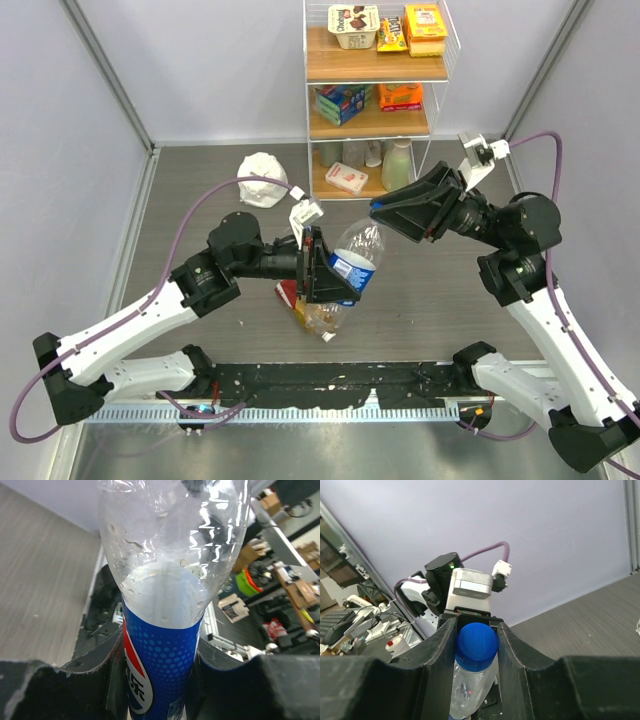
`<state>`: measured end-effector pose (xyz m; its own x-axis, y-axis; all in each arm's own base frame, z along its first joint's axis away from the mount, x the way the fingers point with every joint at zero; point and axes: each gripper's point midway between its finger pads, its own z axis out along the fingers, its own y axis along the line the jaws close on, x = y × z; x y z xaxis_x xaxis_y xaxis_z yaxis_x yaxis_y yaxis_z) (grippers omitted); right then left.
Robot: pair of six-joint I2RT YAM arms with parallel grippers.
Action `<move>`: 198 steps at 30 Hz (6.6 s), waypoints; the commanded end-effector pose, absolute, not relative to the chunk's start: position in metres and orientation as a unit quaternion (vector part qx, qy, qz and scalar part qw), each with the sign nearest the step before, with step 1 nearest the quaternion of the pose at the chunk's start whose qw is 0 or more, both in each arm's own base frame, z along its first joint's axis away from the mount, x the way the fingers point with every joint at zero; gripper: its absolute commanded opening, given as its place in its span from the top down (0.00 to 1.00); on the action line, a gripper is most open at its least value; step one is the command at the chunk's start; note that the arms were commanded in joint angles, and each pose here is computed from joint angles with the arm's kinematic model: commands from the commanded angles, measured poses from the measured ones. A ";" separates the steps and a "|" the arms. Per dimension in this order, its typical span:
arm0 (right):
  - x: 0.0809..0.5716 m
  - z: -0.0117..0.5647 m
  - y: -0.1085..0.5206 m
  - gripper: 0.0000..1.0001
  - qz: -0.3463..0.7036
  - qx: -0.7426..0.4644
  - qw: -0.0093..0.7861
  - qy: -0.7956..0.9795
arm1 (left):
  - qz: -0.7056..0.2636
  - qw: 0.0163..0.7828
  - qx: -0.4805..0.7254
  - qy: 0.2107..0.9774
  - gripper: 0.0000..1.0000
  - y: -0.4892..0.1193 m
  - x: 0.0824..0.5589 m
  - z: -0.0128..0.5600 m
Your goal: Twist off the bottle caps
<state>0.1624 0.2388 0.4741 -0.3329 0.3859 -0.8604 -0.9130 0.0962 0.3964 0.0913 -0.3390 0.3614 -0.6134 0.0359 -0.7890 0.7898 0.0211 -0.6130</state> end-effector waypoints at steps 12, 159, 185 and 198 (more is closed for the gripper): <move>0.123 0.504 0.234 0.98 0.630 -0.327 0.521 0.474 | -0.713 0.289 0.353 0.532 1.00 -0.336 0.059 0.416; 0.257 0.453 0.220 0.00 0.481 -0.069 0.535 0.691 | -0.426 0.373 0.286 0.773 1.00 -0.343 0.152 0.302; 0.297 0.338 0.233 0.31 0.429 0.013 0.407 0.807 | -0.253 0.385 0.247 0.853 1.00 -0.327 0.203 0.263; 0.298 0.331 0.251 0.43 0.478 0.006 0.388 0.788 | -0.240 0.388 0.255 0.853 1.00 -0.326 0.202 0.259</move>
